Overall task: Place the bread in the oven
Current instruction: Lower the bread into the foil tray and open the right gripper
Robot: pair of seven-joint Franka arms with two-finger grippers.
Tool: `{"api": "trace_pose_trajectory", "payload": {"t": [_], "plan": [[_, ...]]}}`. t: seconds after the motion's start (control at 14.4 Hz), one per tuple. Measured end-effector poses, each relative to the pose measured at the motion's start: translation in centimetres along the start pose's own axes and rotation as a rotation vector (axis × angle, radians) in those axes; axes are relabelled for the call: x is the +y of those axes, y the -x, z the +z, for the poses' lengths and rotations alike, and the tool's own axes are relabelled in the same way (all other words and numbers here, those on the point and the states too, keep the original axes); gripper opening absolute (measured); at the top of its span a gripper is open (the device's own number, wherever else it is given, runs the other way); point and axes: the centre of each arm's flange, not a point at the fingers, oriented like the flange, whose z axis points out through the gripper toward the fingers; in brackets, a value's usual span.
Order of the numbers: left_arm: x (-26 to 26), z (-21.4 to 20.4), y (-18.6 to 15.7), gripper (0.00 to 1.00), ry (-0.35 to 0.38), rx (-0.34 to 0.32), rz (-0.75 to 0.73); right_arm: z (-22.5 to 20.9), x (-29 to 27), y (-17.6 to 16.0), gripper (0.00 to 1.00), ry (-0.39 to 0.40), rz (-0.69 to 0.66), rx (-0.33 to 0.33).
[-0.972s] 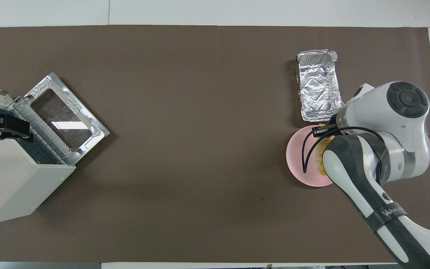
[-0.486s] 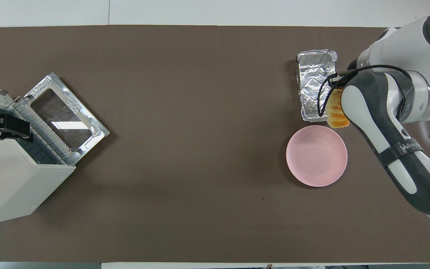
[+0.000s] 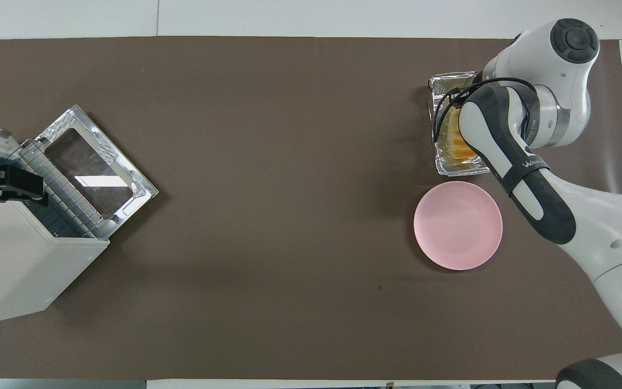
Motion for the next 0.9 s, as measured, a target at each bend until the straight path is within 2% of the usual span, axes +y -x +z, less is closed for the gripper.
{"api": "trace_pose_trajectory", "payload": {"t": [0.14,0.21,0.42,0.69,0.9], "plan": [[0.0,0.0,0.0,1.00,0.000,0.000,0.000,0.2,-0.1,0.1,0.15,-0.001,-0.002,-0.002],[0.0,0.0,0.0,1.00,0.000,0.000,0.000,0.1,-0.1,0.1,0.23,-0.001,-0.001,-0.007],[0.0,0.0,0.0,1.00,0.000,0.000,0.000,-1.4,0.5,0.1,0.58,-0.004,0.007,-0.077],[0.0,0.0,0.0,1.00,0.000,0.000,0.000,-4.3,2.3,-0.7,1.00,-0.001,0.030,-0.085],[0.0,0.0,0.0,1.00,0.000,0.000,0.000,-4.3,3.2,-0.6,1.00,0.002,0.019,-0.083]]}}
